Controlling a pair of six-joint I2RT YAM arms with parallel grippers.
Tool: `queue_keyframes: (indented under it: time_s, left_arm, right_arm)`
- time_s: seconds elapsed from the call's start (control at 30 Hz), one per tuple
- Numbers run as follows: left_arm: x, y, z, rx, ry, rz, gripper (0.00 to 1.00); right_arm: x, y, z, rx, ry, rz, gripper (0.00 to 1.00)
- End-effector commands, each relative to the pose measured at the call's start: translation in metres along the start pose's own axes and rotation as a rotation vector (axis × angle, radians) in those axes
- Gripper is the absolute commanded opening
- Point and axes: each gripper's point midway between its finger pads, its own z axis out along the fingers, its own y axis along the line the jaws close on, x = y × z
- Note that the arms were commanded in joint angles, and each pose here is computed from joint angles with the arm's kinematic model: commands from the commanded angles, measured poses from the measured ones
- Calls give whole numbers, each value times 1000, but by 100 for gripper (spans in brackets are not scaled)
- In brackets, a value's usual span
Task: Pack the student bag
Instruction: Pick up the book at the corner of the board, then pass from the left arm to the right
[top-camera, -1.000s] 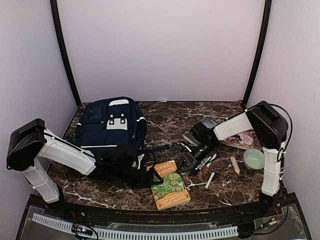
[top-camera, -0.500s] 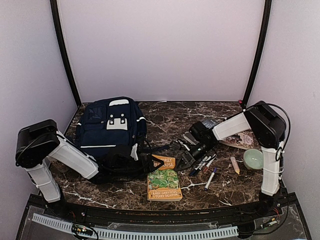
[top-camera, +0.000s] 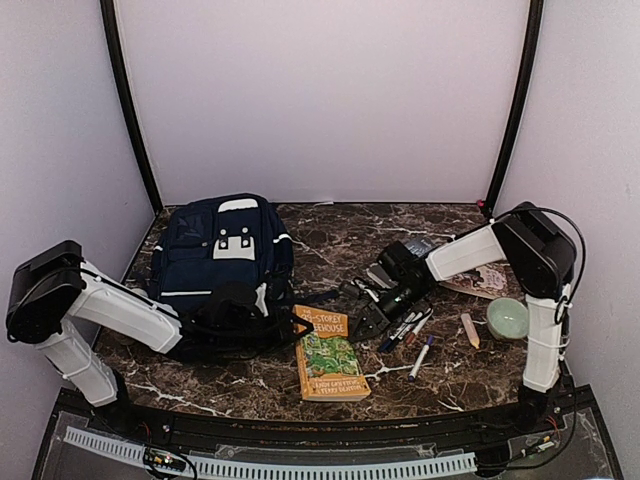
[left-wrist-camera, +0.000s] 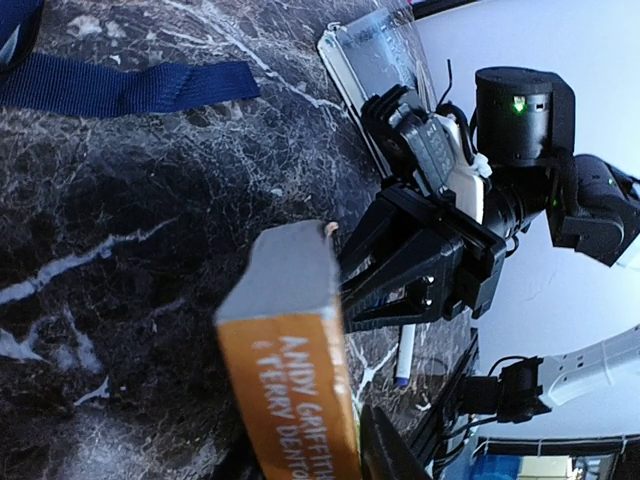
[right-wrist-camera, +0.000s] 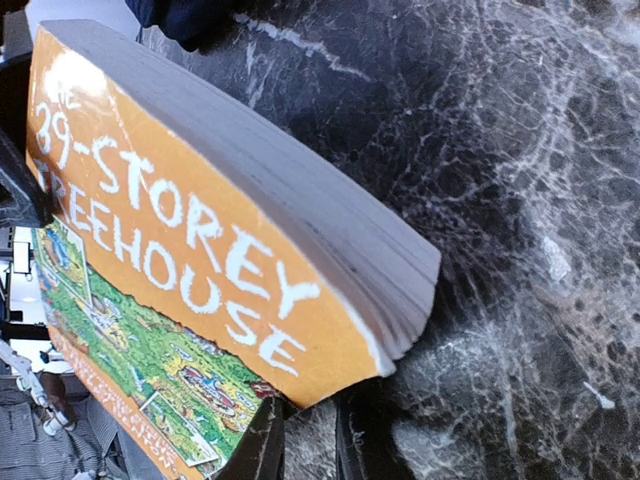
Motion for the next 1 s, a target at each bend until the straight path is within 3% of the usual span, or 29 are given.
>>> queue_keyframes:
  time_s: [0.0, 0.13, 0.23, 0.43, 0.63, 0.73, 0.97]
  left_arm:
    - [-12, -18, -14, 8, -9, 30, 23]
    - [-15, -20, -19, 9, 2, 9, 9]
    - [-21, -29, -21, 27, 19, 9, 1]
    - [-42, -82, -35, 69, 29, 237, 0]
    - [-59, -123, -53, 153, -14, 495, 0]
    - [-72, -138, -61, 184, -88, 528, 0]
    - [-117, -214, -107, 353, -323, 525, 0]
  right_arm:
    - [35, -50, 0, 286, 106, 37, 20]
    - [20, -35, -19, 317, 74, -22, 24]
    - [9, -21, -39, 326, 44, -60, 34]
    - [-17, 27, -100, 283, -73, -194, 55]
    - [-28, 75, -130, 138, -142, -260, 99]
    - [-34, 86, -137, 113, -196, -262, 100]
    - [-54, 129, -173, 168, -331, -448, 100]
